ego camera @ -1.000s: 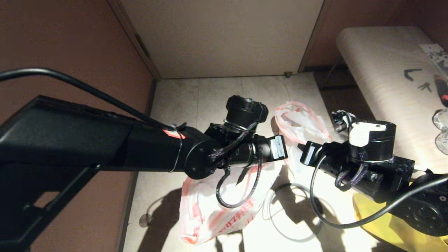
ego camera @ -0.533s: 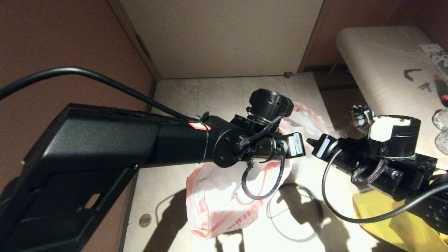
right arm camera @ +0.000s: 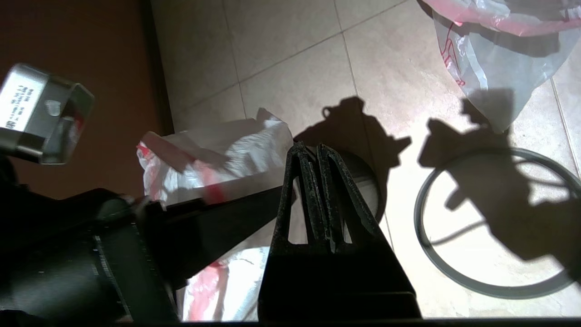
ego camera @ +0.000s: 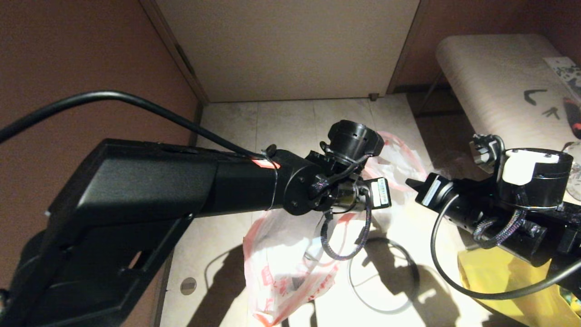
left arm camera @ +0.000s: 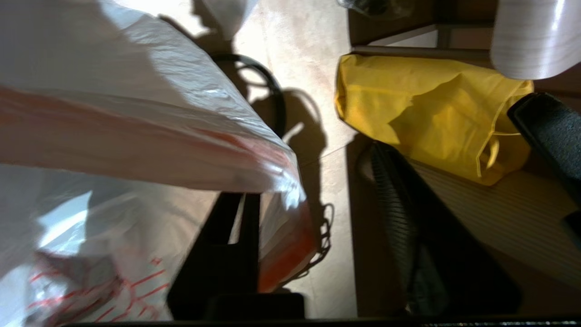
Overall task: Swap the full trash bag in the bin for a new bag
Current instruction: Put the new garbage bag on the trash can
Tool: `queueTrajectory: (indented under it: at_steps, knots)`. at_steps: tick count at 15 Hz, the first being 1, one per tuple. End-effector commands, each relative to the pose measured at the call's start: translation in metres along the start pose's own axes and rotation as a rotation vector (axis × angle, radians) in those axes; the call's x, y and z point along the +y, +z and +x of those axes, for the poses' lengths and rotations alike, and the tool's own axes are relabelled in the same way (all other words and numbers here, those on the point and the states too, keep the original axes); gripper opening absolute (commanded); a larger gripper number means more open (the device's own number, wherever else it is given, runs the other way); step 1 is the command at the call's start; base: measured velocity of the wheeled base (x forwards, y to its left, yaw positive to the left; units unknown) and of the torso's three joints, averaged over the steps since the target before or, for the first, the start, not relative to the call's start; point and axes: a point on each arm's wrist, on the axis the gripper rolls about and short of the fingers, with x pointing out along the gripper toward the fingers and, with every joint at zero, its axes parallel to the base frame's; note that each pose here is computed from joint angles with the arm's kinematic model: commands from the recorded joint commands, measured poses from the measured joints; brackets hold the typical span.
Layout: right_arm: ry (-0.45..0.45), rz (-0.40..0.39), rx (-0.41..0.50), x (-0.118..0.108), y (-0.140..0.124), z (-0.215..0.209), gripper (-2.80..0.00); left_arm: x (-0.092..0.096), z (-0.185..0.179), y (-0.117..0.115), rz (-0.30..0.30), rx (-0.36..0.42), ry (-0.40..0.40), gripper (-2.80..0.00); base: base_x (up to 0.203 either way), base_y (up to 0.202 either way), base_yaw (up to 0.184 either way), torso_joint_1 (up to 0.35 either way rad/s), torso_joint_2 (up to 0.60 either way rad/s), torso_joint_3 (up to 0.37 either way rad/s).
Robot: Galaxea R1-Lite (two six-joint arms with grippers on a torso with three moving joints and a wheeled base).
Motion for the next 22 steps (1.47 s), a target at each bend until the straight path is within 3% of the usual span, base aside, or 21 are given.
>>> queueTrajectory:
  at_steps: [1, 5, 8, 10, 14, 18, 20, 21, 22]
  knots:
    - [0.004, -0.005, 0.010, 0.003, -0.002, -0.002, -2.80, 0.000, -0.022, 0.005, -0.005, -0.016, 0.004, 0.00, 0.000, 0.000, 0.000, 0.000, 0.00, 0.000]
    - [-0.023, -0.060, 0.047, -0.001, -0.011, 0.005, -2.80, 0.006, -0.071, 0.009, -0.015, -0.044, 0.023, 0.00, 0.000, 0.000, 0.000, 0.000, 0.00, 0.000]
    - [-0.029, -0.073, 0.061, -0.001, -0.015, 0.009, -2.80, 0.026, -0.069, -0.013, -0.031, -0.018, 0.164, 0.00, 0.000, 0.000, 0.000, 0.000, 0.00, 0.000]
    - [-0.013, -0.097, 0.060, 0.004, -0.016, 0.009, -2.80, 0.047, -0.073, -0.023, -0.069, -0.023, 0.208, 0.00, 0.000, 0.000, 0.000, 0.000, 0.00, 0.000]
    - [0.015, -0.148, 0.077, 0.014, -0.023, 0.008, -2.80, 0.061, -0.104, -0.023, -0.114, -0.194, 0.131, 0.00, 0.000, 0.000, 0.000, 0.000, 0.00, 0.000]
    - [-0.022, -0.214, 0.092, 0.014, -0.034, 0.016, -2.80, 0.052, -0.143, -0.024, -0.116, -0.240, 0.052, 0.00, 0.000, 0.000, 0.000, 0.000, 0.00, 0.000]
    - [-0.017, -0.217, 0.095, 0.016, -0.035, 0.017, -2.80, 0.057, -0.144, -0.022, -0.124, -0.245, 0.062, 0.00, 0.000, 0.000, 0.000, 0.000, 0.00, 0.000]
    - [-0.006, -0.228, 0.092, 0.021, -0.035, 0.018, -2.80, 0.069, -0.144, -0.020, -0.143, -0.255, 0.100, 0.00, 0.000, 0.000, 0.000, 0.000, 0.00, 0.000]
    - [0.002, -0.247, 0.094, 0.028, -0.036, 0.018, -2.80, 0.082, -0.144, -0.018, -0.175, -0.271, 0.138, -2.80, 0.000, 0.000, 0.000, 0.000, 0.00, 0.000]
